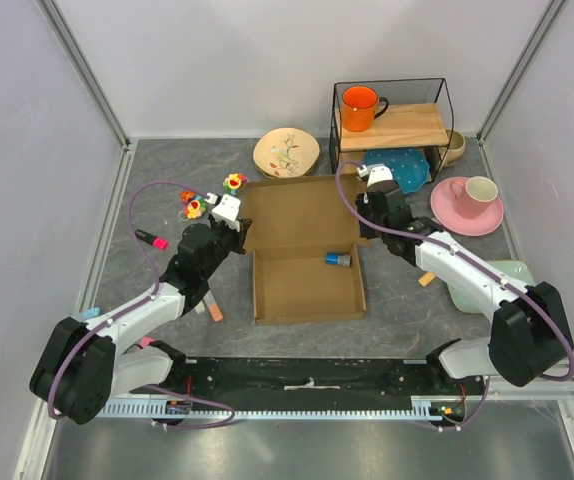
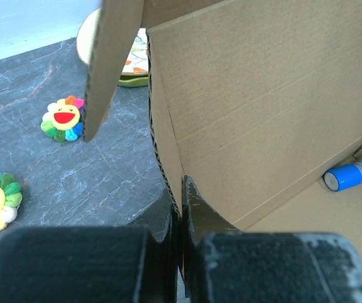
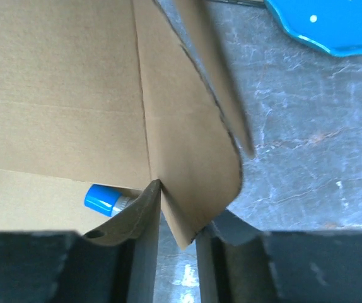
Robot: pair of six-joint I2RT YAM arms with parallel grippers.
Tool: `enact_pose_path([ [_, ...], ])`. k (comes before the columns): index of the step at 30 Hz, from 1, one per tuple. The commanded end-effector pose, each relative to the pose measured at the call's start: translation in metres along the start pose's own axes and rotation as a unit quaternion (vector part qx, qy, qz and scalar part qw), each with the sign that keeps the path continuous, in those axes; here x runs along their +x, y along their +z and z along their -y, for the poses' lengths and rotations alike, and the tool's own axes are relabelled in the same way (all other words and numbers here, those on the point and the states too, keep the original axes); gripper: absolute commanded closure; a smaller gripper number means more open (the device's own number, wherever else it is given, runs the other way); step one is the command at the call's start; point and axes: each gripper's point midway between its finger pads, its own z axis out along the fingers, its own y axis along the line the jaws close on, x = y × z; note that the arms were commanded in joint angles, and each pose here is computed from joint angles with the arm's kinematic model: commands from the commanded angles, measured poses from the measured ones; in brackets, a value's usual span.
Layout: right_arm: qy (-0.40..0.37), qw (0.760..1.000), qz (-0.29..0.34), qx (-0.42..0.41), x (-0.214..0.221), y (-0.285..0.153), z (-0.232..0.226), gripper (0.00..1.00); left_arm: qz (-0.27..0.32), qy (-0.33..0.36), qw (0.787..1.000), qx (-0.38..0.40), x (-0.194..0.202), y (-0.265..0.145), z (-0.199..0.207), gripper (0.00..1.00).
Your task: Fold the paper box
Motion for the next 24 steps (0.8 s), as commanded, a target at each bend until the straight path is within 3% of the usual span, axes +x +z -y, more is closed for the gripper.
enact_pose_path([
  [1,0.010,1.000,0.006,-0.012,0.000,-0.006,-0.003,0.71,0.025,0.037,0.999,-0.020,-0.012,-0.001,-0.009,0.98],
  [8,0.024,0.999,0.025,-0.013,0.009,-0.011,-0.001,0.89,0.020,0.013,0.999,-0.036,-0.013,-0.001,-0.013,0.98],
  [11,0.035,0.998,0.042,-0.015,0.012,-0.015,-0.002,0.92,0.009,-0.004,0.999,-0.036,-0.012,-0.001,-0.011,0.91],
  [14,0.038,0.997,0.062,-0.009,0.016,-0.019,-0.002,0.95,-0.007,-0.027,0.999,-0.034,-0.012,0.000,-0.008,0.82],
  [18,0.041,0.996,0.081,0.004,0.016,-0.025,0.000,0.97,-0.006,-0.036,0.998,-0.044,-0.021,-0.003,-0.010,0.61],
  [24,0.034,0.995,0.097,0.016,0.014,-0.027,0.004,0.99,-0.061,-0.020,0.997,-0.038,-0.019,-0.019,-0.010,0.39],
])
